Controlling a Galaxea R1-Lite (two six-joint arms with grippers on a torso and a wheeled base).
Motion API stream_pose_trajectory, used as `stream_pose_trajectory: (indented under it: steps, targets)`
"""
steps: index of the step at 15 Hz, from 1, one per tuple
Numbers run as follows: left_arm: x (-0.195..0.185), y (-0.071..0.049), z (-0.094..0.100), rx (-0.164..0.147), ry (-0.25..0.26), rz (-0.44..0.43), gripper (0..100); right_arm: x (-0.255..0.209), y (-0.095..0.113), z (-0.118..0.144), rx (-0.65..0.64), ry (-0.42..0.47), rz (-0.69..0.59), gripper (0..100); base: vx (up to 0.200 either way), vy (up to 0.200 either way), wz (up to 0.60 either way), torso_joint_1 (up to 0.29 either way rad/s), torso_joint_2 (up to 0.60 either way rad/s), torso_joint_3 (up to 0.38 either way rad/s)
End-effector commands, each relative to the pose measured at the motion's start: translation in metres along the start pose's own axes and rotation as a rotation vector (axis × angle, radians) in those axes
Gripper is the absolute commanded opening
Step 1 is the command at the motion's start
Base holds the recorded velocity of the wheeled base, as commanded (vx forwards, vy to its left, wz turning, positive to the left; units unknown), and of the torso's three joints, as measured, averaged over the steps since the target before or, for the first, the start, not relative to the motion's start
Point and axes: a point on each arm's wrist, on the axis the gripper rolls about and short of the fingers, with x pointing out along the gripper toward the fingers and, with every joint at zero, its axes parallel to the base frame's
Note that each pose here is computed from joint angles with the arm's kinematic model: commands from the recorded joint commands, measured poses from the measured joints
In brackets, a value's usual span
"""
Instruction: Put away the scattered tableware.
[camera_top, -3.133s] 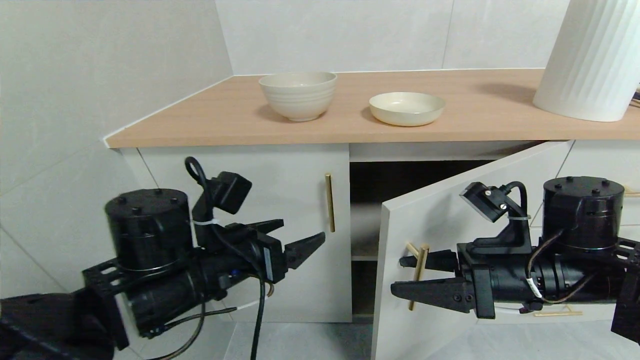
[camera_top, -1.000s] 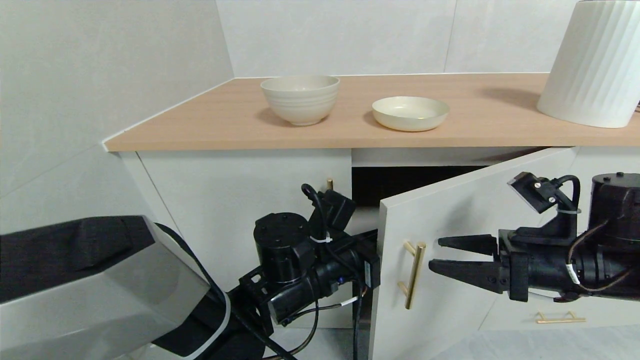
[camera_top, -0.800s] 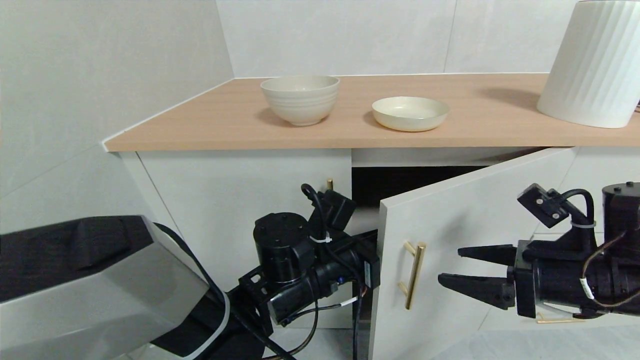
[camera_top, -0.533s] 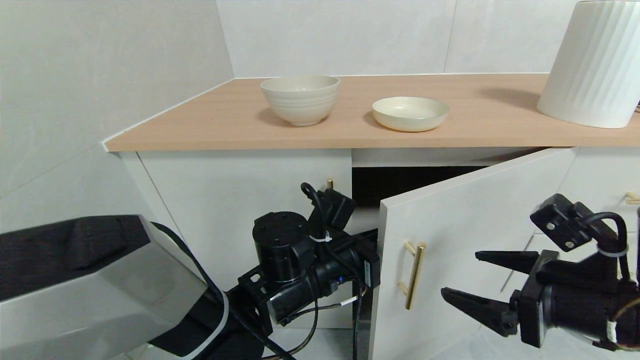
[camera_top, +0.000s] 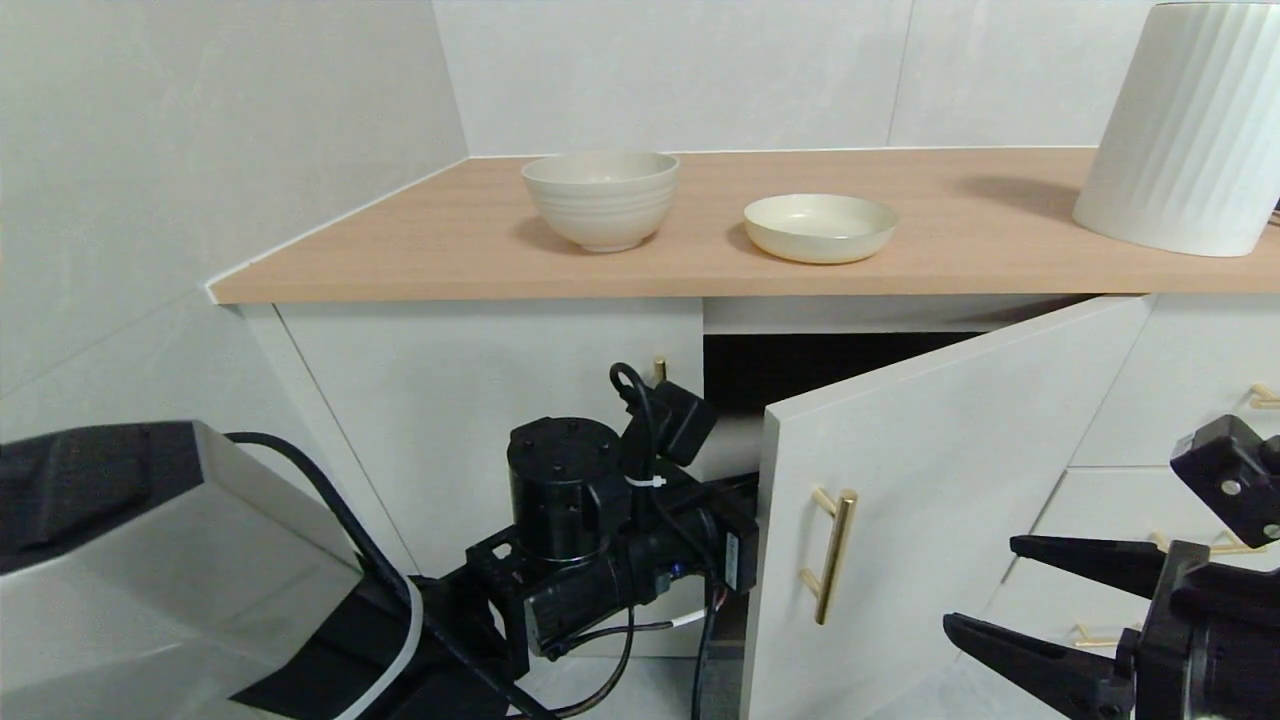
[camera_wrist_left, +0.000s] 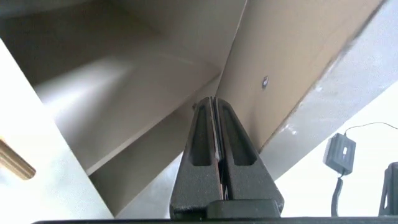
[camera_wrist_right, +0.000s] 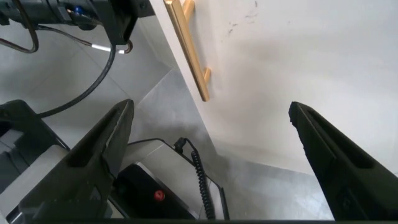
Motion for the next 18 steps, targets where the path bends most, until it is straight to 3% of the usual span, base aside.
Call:
stream_pose_trajectory:
  steps: [1,6,11,13,18]
  targets:
    - [0.000,-0.004,0.005,0.003,-0.017,-0.010,0,-0.001,0.000,0.000,0.000,-0.005,0.002,100,0.000,0.000,0.00,0.000,0.00,0.000]
    - [0.009,-0.009,-0.005,-0.001,0.010,-0.026,0,-0.002,0.001,0.000,-0.002,-0.006,0.008,100,0.000,0.000,0.00,0.000,0.00,0.000]
    - [0.015,-0.013,-0.008,-0.001,0.013,-0.041,0,-0.005,0.002,0.000,-0.005,-0.016,0.012,100,-0.160,0.000,0.00,0.005,0.00,0.000]
    - [0.029,-0.020,-0.001,0.002,0.010,-0.061,0,-0.007,0.002,0.002,-0.006,-0.027,0.017,100,0.000,0.000,0.00,0.000,0.00,0.000]
    - [0.034,-0.025,0.006,0.001,0.026,-0.070,0,-0.018,0.004,0.007,-0.012,-0.081,0.024,100,0.000,0.000,0.00,0.000,0.00,0.000]
